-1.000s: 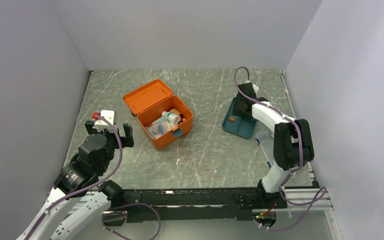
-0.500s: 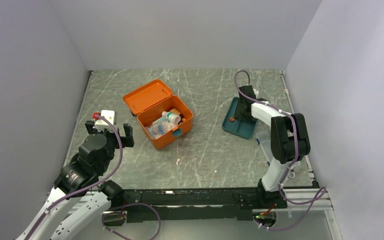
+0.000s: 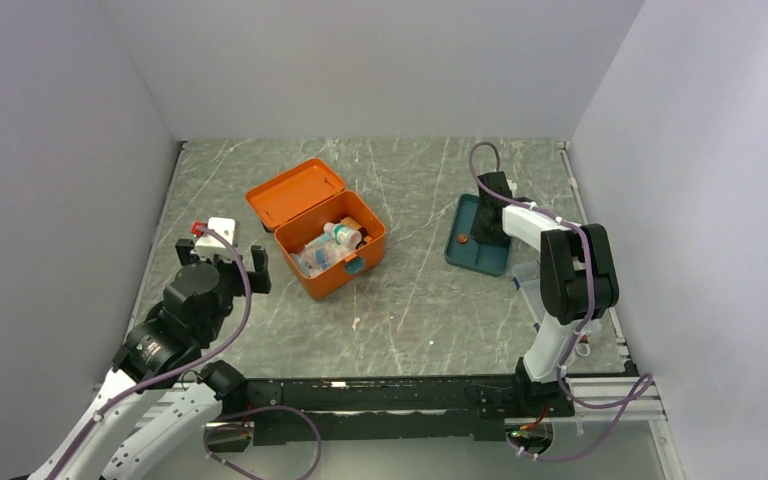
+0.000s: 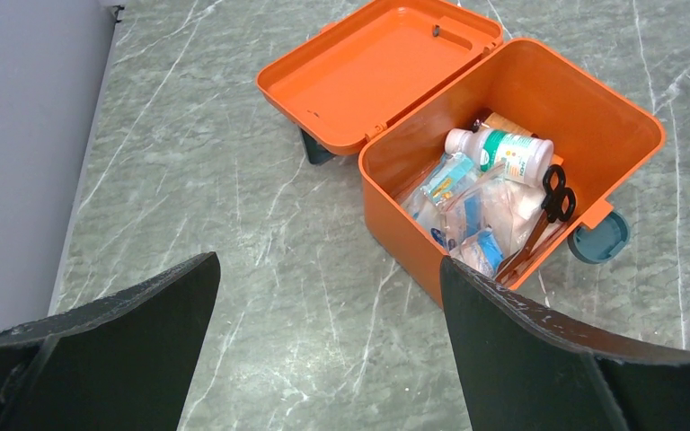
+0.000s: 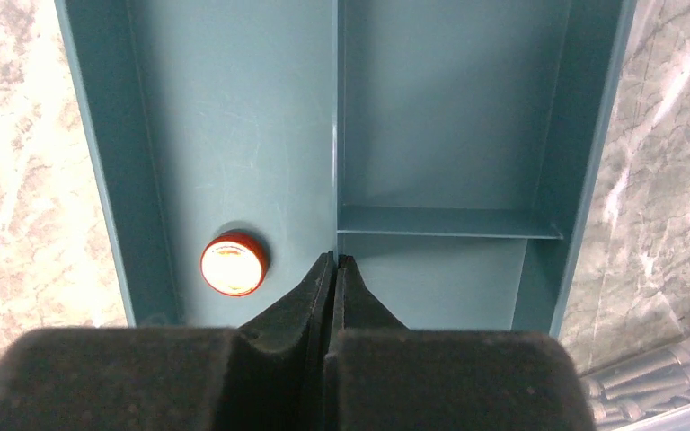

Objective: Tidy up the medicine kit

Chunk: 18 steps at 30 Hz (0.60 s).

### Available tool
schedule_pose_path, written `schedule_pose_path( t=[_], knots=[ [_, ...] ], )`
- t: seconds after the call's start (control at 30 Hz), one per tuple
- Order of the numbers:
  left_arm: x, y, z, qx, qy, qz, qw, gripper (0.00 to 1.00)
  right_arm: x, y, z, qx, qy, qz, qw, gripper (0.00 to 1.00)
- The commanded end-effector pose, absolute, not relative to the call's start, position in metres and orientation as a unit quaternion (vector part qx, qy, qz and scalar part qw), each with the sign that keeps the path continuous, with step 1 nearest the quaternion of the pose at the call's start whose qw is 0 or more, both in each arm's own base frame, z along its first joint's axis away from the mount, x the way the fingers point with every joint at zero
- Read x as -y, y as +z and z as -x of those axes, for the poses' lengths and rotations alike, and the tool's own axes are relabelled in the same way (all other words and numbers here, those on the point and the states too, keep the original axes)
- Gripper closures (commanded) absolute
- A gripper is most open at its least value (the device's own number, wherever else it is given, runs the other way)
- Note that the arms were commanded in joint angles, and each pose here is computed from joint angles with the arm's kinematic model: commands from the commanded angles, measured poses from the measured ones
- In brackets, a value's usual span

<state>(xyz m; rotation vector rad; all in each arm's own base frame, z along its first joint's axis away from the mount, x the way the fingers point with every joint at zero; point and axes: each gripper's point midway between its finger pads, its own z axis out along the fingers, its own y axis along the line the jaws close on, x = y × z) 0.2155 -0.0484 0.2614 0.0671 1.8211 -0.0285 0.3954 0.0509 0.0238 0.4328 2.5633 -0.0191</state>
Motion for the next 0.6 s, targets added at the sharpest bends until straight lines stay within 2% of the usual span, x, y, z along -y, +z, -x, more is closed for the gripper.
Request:
schedule_pose_path(
  t=[0.0, 0.3, 0.57],
  knots=[
    [0.056, 0.26, -0.22, -0.792, -0.02, -0.034, 0.609, 0.01, -0.052, 0.027, -0.402, -0.946, 0.003, -0.159, 0.284, 1.0],
    [0.068, 0.252, -0.233, -0.819, -0.013, -0.038, 0.573, 0.01, -0.053, 0.062, -0.402, -0.934, 0.019, -0.152, 0.323, 1.0],
    [0.084, 0.254, -0.267, -0.845, 0.0, -0.084, 0.527, 0.01, -0.071, 0.111, -0.391, -0.918, 0.068, -0.126, 0.37, 1.0]
  ],
)
